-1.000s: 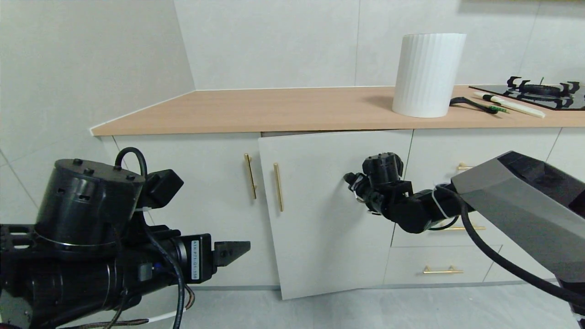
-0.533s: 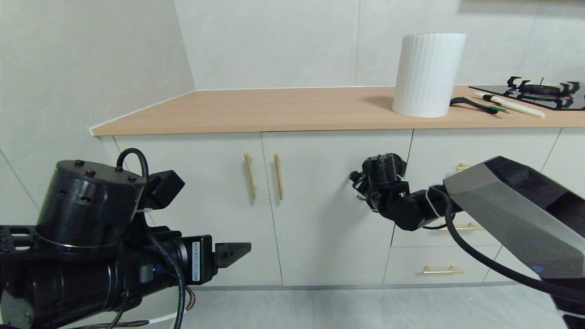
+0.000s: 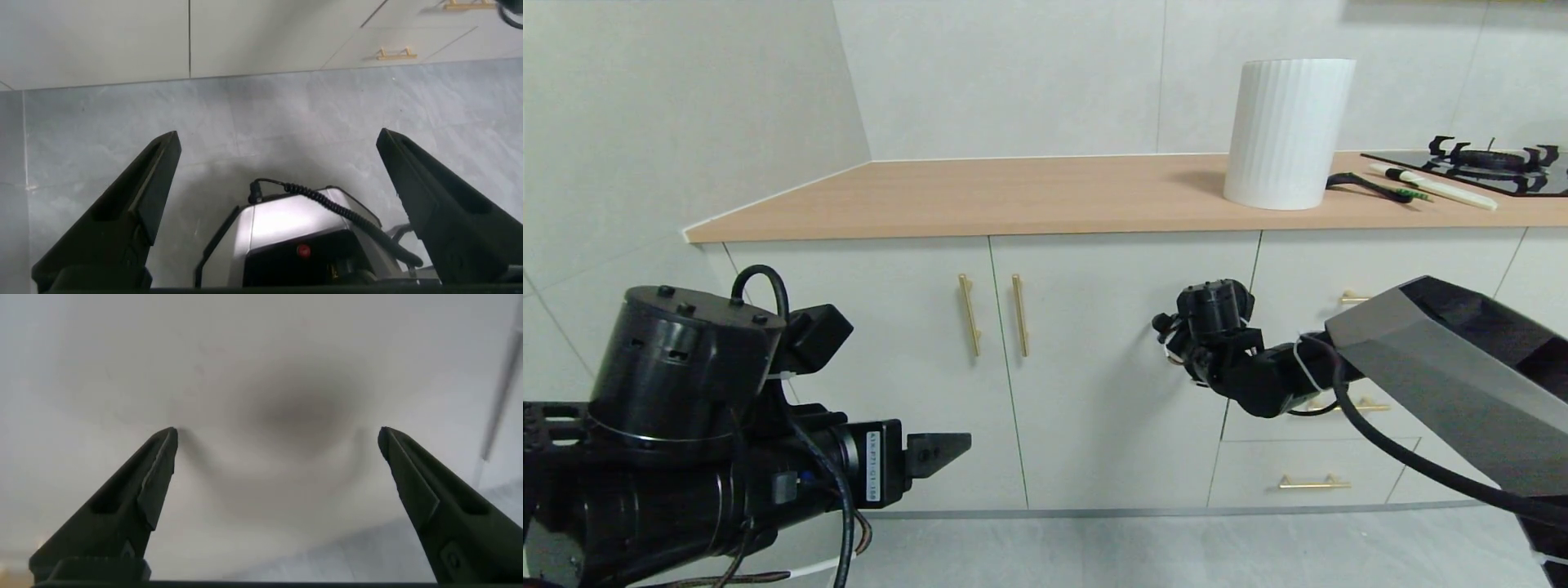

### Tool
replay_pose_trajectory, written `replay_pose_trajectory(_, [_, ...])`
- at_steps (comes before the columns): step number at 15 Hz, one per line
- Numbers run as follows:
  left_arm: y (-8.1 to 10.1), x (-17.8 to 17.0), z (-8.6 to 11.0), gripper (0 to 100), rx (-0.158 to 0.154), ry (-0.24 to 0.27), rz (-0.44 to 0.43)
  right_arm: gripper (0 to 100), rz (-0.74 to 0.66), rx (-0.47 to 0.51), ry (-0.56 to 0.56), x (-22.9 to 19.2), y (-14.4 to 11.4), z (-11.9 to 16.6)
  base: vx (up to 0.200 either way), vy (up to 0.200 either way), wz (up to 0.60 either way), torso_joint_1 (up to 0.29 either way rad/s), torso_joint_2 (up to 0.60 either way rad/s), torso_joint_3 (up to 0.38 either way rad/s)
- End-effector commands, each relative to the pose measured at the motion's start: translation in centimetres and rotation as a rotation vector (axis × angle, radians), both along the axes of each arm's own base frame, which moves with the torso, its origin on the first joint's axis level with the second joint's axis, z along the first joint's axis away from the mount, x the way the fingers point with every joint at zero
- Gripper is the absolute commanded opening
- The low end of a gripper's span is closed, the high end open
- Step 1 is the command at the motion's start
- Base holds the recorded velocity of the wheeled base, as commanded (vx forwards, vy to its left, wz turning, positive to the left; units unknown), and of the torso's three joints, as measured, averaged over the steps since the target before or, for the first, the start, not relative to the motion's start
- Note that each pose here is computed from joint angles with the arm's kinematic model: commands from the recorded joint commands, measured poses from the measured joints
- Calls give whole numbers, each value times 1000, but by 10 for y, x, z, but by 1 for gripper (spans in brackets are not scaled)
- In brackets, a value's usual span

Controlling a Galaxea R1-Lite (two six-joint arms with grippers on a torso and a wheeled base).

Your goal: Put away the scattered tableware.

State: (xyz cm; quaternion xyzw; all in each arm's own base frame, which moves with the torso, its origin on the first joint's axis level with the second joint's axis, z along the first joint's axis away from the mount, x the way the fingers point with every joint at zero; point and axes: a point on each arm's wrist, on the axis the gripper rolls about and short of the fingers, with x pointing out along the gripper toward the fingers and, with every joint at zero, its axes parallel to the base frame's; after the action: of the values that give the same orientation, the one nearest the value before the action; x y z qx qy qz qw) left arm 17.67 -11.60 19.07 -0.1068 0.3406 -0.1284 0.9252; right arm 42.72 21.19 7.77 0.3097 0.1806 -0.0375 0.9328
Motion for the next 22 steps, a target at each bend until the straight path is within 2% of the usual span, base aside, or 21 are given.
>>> replay_pose_trajectory(1, [1,-1,1,100,-4,-5,1,100,182,-20,-21,-65,6,50,0,0,0,0,0,0])
replay_pose_trajectory(3, [2,-2,3,100,-4,-15,3,100,244,-77,-64,-96,-5,73,0,0,0,0,0,0])
replay_pose_trajectory(4, [6,-9,12,100,-23,-50,4,100,267,-146,-131,-128,-26,98,0,0,0,0,0,0])
replay_pose_trajectory(6, [14,-20,24,100,-41,-110,-5,100,278,-186,-197,-167,-53,121,0,0,0,0,0,0])
replay_pose_trajectory(7, [26,-35,32,100,-47,-169,-1,100,250,-219,-241,-198,-81,136,0,0,0,0,0,0])
replay_pose_trajectory(8, [36,-44,35,100,-29,-217,16,100,221,-245,-262,-220,-101,140,0,0,0,0,0,0])
replay_pose_trajectory(10, [61,-68,38,100,4,-309,67,100,161,-298,-303,-270,-139,136,0,0,0,0,0,0])
replay_pose_trajectory(12, [85,-103,32,100,2,-399,99,100,66,-360,-381,-319,-176,130,0,0,0,0,0,0])
replay_pose_trajectory(14, [104,-137,19,100,15,-498,126,100,-39,-442,-440,-366,-202,121,0,0,0,0,0,0])
replay_pose_trajectory(16, [116,-164,8,100,40,-558,168,100,-59,-476,-465,-411,-215,109,0,0,0,0,0,0])
replay_pose_trajectory(19, [129,-203,-8,100,51,-634,227,100,-92,-528,-432,-462,-227,72,0,0,0,0,0,0])
replay_pose_trajectory(21, [131,-220,-21,100,60,-703,267,100,-199,-542,-389,-464,-229,66,0,0,0,0,0,0])
replay_pose_trajectory(22, [131,-223,-24,100,67,-717,277,100,-237,-548,-380,-465,-229,67,0,0,0,0,0,0])
